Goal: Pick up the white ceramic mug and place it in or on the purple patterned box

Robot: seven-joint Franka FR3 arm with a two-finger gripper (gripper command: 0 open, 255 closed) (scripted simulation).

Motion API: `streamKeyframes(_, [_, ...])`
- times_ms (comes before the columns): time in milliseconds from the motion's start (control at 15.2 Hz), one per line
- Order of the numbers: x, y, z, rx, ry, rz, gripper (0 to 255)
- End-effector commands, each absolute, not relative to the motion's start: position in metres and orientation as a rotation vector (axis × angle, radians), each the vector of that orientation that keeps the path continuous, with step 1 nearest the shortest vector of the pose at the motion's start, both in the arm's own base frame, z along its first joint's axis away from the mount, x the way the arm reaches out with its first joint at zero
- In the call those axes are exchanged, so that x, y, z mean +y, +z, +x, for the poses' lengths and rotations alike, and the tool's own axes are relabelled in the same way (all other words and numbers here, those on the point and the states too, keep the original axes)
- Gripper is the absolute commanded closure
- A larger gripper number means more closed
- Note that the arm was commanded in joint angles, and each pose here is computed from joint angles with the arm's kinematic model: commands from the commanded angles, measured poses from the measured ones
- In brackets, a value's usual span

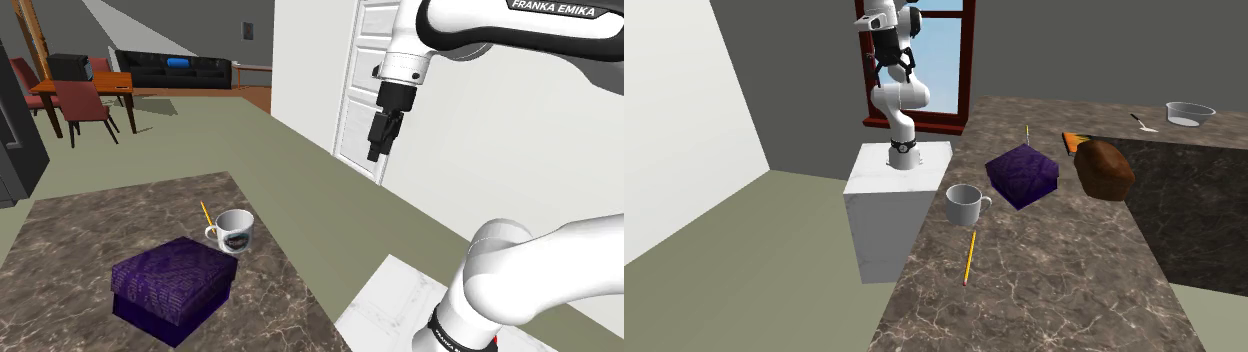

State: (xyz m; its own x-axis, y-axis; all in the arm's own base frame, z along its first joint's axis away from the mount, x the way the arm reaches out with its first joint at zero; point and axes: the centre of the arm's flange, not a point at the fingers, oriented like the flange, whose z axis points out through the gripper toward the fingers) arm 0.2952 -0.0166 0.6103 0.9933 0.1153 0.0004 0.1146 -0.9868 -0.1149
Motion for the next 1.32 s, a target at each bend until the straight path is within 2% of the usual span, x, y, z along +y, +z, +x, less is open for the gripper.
streamKeyframes(0, [-0.017, 0.61, 0.295, -0.175, 0.01, -3.022, 0])
streamKeyframes(1254, [0.088, 0.468, 0.473, -0.149, -0.017, -3.065, 0])
